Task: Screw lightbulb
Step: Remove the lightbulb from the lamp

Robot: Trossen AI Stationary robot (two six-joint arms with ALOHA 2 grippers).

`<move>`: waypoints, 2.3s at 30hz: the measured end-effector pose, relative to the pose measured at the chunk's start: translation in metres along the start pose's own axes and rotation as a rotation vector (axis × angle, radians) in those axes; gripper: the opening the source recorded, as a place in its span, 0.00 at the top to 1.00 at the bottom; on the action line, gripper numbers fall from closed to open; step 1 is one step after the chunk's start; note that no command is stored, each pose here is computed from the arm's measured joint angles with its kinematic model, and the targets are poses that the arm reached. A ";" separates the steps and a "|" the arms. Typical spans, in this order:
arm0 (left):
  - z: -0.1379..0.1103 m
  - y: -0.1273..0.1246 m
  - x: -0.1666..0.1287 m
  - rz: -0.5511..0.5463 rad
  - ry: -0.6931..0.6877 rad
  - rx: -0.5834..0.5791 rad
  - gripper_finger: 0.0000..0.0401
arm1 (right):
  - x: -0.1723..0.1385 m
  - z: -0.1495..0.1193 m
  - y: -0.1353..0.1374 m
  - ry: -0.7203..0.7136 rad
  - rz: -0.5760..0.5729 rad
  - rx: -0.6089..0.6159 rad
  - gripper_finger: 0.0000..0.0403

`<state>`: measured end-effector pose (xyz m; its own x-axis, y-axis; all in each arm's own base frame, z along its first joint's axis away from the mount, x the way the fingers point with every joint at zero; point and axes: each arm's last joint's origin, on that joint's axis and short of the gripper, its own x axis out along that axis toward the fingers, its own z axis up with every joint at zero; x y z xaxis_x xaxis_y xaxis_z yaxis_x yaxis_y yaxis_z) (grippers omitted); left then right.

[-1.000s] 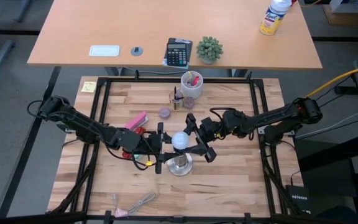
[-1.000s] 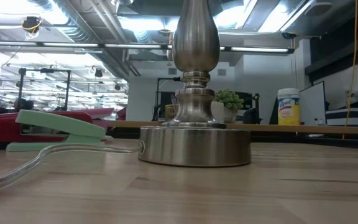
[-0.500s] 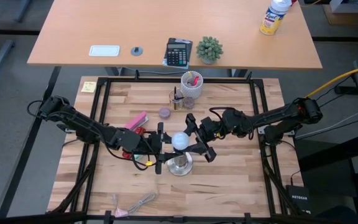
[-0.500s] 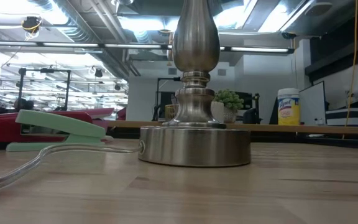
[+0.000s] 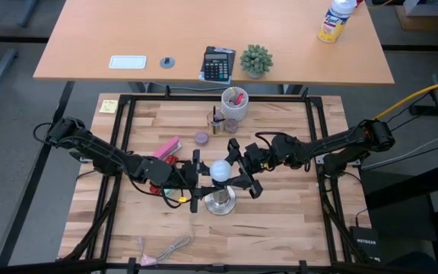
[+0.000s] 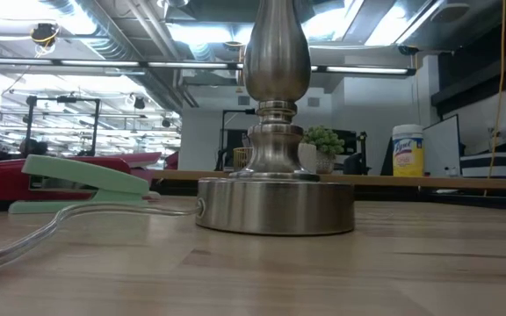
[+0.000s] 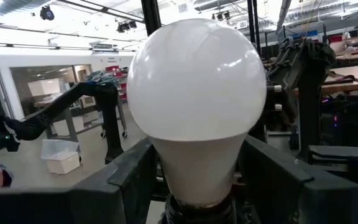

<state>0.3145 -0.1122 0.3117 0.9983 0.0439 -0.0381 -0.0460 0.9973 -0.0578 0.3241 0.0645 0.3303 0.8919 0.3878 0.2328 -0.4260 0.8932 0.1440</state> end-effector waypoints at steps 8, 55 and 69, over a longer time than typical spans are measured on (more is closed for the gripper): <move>0.000 0.000 0.000 0.000 -0.001 -0.001 0.57 | 0.004 -0.008 -0.002 0.020 0.021 0.004 0.49; 0.014 -0.012 -0.023 -0.335 0.034 0.012 0.58 | 0.003 -0.005 0.009 0.014 0.347 -0.044 0.61; 0.027 -0.002 -0.032 -0.274 0.013 -0.006 0.58 | 0.003 -0.005 0.006 0.002 0.268 -0.042 0.60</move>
<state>0.2833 -0.1139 0.3400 0.9731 -0.2280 -0.0326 0.2252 0.9715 -0.0739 0.3252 0.0722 0.3268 0.7486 0.6120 0.2550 -0.6401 0.7674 0.0372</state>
